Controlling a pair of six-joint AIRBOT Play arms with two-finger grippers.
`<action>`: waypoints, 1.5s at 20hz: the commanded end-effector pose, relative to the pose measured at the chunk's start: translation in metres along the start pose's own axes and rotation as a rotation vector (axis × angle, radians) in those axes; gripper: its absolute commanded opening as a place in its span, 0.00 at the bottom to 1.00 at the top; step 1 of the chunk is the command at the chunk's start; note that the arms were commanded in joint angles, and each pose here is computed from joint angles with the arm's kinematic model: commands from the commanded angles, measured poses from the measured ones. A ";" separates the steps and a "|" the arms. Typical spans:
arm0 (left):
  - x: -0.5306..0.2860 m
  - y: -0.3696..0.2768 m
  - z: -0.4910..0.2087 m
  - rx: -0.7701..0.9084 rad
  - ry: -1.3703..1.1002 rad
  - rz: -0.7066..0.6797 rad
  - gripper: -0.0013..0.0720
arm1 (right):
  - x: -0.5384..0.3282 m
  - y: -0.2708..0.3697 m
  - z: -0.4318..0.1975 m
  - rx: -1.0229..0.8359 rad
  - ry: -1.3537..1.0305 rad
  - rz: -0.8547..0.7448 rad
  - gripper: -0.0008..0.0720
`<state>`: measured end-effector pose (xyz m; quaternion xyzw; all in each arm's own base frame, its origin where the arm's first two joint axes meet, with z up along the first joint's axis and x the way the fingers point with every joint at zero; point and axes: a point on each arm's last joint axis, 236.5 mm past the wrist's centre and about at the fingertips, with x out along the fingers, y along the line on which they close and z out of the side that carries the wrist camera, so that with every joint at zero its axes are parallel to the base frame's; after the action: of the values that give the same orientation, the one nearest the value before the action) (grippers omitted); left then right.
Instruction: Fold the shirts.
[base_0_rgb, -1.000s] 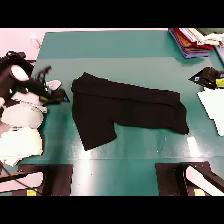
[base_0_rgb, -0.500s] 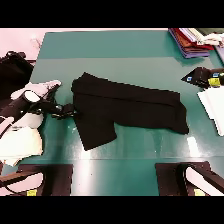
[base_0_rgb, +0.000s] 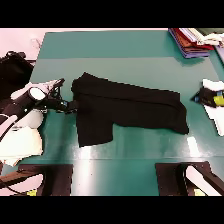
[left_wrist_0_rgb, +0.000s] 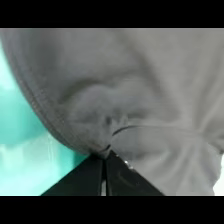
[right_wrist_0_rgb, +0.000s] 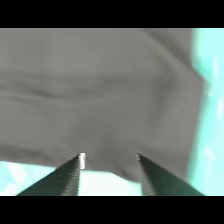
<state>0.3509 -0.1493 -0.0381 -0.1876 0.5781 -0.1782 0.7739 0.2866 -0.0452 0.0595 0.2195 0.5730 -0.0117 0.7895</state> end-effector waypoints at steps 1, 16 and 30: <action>-0.015 -0.017 0.018 0.064 -0.022 -0.020 0.05 | 0.028 -0.069 -0.072 0.139 0.152 -0.103 0.69; -0.019 -0.021 0.020 0.074 -0.017 -0.027 0.05 | 0.127 -0.056 -0.089 0.383 0.236 0.124 0.31; -0.493 -0.234 0.070 0.618 -1.108 0.012 0.05 | -0.276 0.157 0.065 -0.401 -0.873 0.168 0.04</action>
<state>0.3420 -0.1272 0.3772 -0.0408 0.1730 -0.2368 0.9552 0.3313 -0.0136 0.2598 0.1490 0.2840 0.0611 0.9452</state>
